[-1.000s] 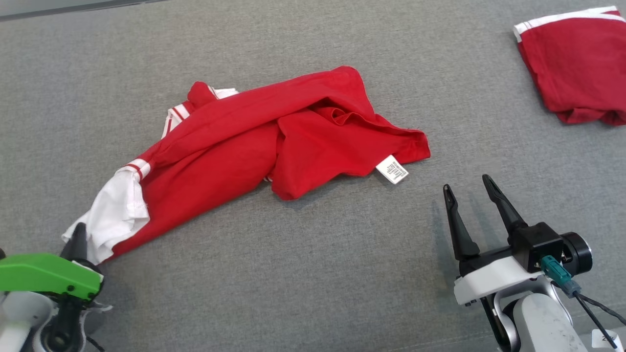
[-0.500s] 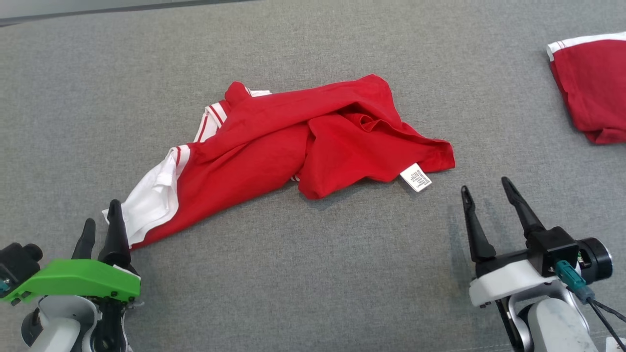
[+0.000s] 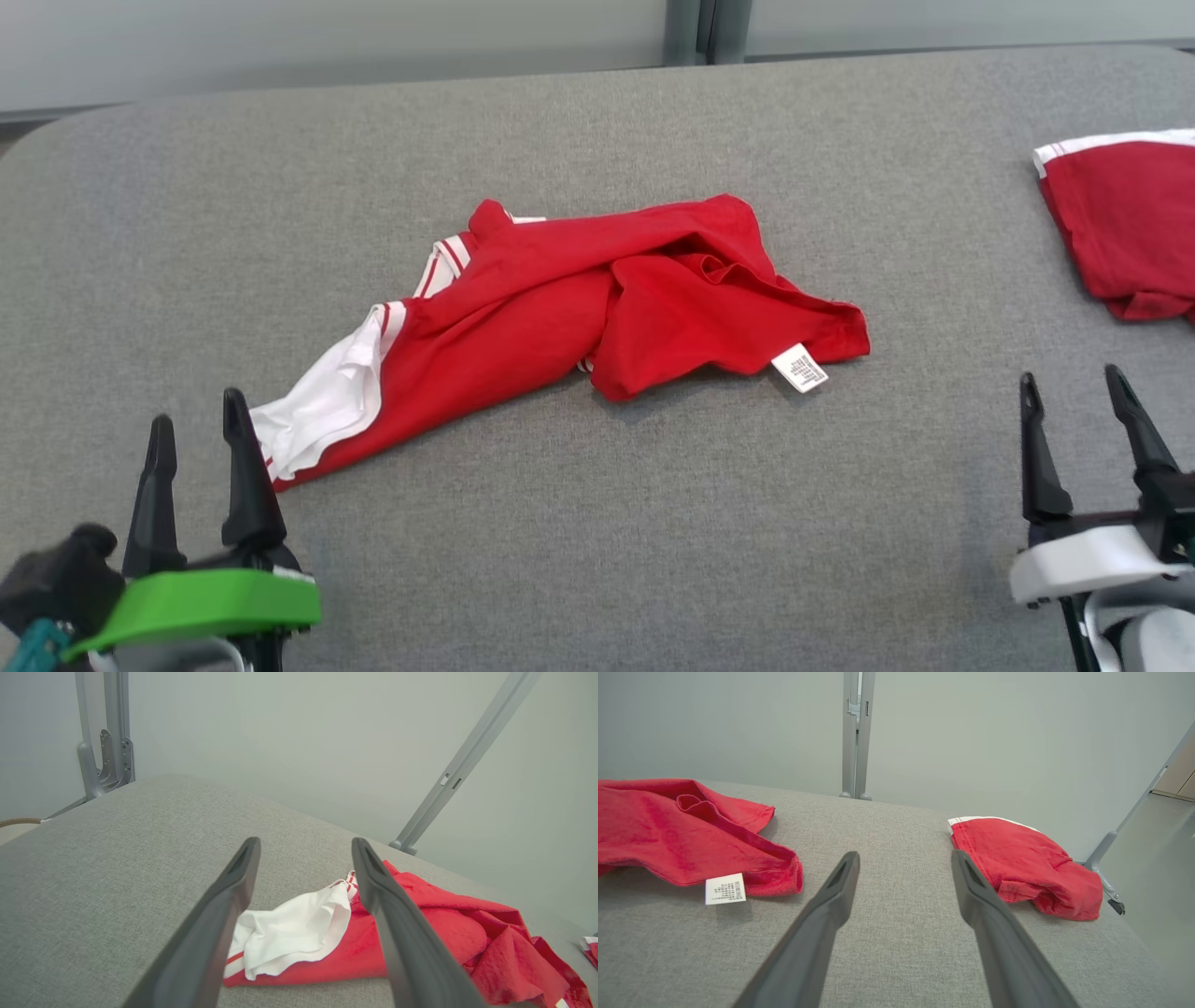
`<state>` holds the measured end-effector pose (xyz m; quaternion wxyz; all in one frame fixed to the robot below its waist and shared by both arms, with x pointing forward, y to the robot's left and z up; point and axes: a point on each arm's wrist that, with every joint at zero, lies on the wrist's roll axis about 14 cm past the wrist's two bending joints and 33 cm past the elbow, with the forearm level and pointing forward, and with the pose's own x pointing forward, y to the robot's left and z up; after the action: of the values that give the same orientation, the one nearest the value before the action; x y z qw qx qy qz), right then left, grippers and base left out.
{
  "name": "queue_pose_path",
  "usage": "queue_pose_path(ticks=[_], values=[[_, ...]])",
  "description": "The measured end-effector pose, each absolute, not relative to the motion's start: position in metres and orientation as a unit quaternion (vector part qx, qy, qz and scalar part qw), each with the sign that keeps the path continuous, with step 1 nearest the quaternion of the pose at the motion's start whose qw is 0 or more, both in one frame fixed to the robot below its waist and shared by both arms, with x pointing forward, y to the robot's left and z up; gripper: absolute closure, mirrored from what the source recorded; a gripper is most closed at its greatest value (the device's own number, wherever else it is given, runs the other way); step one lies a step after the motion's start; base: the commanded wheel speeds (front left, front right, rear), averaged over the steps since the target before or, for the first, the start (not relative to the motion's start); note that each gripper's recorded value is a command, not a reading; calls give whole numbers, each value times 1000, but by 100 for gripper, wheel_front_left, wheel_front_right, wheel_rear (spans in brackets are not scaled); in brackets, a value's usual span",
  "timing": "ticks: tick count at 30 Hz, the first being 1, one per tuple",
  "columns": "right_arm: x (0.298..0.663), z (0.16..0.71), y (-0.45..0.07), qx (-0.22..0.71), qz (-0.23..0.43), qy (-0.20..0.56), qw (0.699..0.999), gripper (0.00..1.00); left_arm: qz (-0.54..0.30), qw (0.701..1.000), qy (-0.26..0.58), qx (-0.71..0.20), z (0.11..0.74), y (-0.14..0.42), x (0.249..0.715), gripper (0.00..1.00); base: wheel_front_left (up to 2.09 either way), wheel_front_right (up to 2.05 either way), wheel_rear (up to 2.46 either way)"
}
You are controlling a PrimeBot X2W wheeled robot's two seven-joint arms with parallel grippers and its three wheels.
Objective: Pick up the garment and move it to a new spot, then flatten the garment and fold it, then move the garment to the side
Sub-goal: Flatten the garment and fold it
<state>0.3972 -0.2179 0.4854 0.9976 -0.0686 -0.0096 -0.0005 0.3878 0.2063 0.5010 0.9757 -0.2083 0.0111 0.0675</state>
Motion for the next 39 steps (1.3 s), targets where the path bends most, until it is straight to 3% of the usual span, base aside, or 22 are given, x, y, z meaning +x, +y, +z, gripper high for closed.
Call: queue_pose_path(ticks=[10, 20, 39], values=[[375, 495, -241, -83, -25, -15, 996, 0, 64, 993, -5, -100, 497, 220, 349, 0, 0, 0, 0], [375, 505, -223, -72, -3, -32, 997, 0, 56, 997, 7, -56, 482, 227, 335, 0, 0, 0, 0], [369, 510, -205, -66, 24, -42, 997, 0, 70, 997, 2, -41, 480, 241, 318, 0, 0, 0, 0]])
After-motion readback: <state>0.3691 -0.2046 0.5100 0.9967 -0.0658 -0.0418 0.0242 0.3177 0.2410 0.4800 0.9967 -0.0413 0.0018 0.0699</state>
